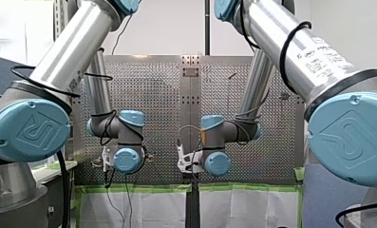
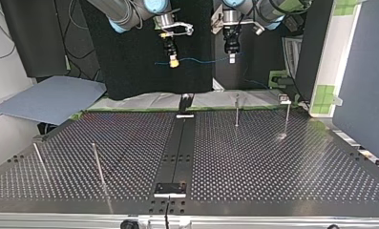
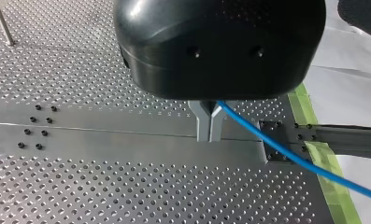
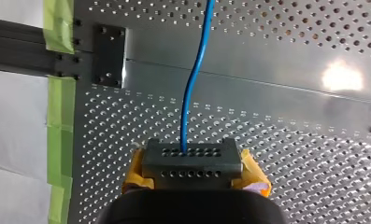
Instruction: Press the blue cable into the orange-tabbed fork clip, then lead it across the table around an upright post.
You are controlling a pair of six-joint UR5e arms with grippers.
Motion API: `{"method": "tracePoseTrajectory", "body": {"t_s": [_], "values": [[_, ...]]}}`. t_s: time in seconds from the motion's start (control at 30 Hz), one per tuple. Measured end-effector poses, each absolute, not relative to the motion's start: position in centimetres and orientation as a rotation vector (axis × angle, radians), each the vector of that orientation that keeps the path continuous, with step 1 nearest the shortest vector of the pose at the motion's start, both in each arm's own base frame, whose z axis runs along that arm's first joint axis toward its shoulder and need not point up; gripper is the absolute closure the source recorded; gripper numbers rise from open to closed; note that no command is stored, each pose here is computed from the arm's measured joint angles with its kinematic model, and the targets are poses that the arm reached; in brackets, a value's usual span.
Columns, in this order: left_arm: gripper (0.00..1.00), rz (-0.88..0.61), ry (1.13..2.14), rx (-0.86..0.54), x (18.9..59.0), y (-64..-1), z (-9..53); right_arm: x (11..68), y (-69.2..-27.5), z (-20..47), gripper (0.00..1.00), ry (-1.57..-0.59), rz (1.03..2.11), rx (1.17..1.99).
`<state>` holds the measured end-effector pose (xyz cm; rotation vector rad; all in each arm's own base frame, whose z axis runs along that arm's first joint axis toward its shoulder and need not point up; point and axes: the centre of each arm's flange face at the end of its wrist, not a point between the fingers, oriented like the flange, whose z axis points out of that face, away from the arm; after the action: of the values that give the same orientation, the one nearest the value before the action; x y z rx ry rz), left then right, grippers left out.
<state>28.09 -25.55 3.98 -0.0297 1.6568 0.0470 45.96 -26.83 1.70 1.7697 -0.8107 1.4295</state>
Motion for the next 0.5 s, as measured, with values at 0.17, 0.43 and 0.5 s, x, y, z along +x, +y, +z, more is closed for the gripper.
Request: {"method": "tracePoseTrajectory", "body": {"t_s": [0.17, 0.43, 0.5], "values": [[1.00, 0.047, 1.657, -0.030, 28.09, -25.55, 3.98, 45.91, -26.79, 1.48, 1.00, -0.811, 1.426, 1.774], [1.00, 0.047, 1.657, -0.029, 28.08, -25.55, 3.97, 45.91, -26.79, 1.45, 1.00, -0.811, 1.425, 1.774], [1.00, 0.047, 1.657, -0.029, 28.08, -25.55, 3.97, 45.91, -26.79, 1.45, 1.00, -0.812, 1.425, 1.774]]}}
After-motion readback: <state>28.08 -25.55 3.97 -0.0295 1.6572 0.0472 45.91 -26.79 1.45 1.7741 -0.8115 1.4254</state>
